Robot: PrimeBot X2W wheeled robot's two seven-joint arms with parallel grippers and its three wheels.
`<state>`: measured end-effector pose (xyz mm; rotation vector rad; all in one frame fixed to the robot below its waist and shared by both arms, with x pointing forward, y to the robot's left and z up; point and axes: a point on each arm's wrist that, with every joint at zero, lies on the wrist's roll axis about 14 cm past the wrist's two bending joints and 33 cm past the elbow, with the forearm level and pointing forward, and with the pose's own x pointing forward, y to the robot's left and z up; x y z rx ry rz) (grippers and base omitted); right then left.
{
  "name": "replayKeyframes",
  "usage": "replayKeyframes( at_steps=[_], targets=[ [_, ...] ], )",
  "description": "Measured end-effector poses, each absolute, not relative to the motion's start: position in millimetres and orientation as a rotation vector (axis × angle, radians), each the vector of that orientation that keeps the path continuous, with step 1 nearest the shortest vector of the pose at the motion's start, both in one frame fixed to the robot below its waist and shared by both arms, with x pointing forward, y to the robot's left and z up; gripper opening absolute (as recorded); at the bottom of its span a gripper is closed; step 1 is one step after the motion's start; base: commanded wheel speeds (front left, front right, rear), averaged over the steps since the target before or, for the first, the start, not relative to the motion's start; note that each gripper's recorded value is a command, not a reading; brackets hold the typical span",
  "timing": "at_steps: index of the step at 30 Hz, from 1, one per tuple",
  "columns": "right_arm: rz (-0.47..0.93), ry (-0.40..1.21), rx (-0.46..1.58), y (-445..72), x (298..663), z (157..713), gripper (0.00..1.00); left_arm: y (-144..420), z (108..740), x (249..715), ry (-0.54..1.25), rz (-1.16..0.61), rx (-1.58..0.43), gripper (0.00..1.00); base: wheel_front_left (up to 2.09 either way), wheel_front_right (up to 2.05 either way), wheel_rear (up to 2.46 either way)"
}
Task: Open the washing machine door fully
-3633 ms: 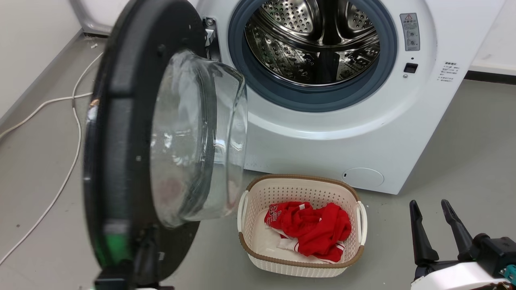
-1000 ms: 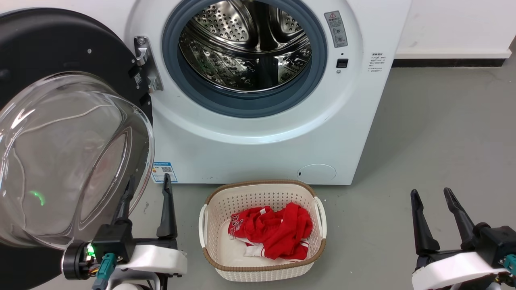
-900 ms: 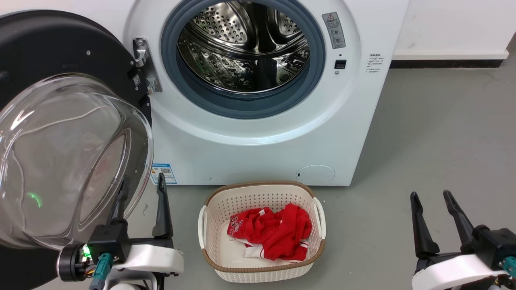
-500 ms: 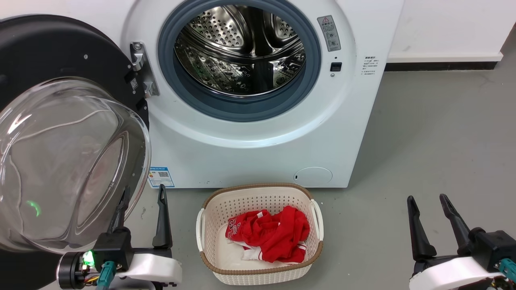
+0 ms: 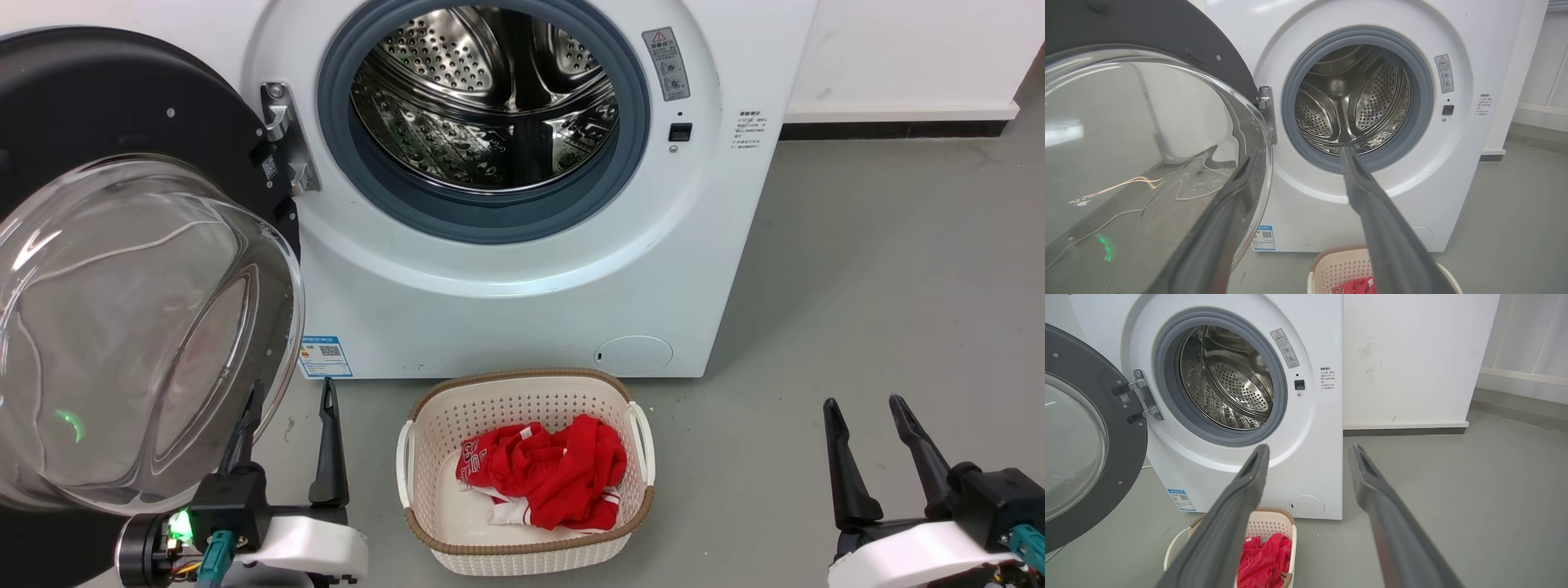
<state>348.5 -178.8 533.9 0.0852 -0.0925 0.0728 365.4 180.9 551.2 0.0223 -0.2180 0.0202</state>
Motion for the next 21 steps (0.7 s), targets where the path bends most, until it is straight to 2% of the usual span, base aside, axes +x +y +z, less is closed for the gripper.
replayKeyframes(
  at_steps=[4, 5, 10, 15, 21],
  targets=[
    [0.072, -0.093, 0.087, -179, 349, 534, 1.00, 182, 551, 365, -0.217, 0.022, 0.022, 1.00, 0.00, 0.00, 0.00],
    [0.072, -0.093, 0.087, -179, 349, 534, 0.00, 182, 551, 365, -0.216, 0.022, 0.023, 0.00, 0.00, 0.00, 0.00],
    [0.066, -0.041, 0.111, -180, 344, 516, 0.00, 185, 528, 361, -0.138, 0.034, 0.000, 0.00, 0.00, 0.00, 0.00],
    [0.046, -0.015, 0.296, -183, 346, 510, 0.00, 192, 515, 363, -0.070, 0.061, -0.189, 0.00, 0.00, 0.00, 0.00],
    [0.035, -0.006, 0.405, -185, 349, 507, 0.00, 195, 510, 364, -0.043, 0.073, -0.307, 0.00, 0.00, 0.00, 0.00]
  ],
)
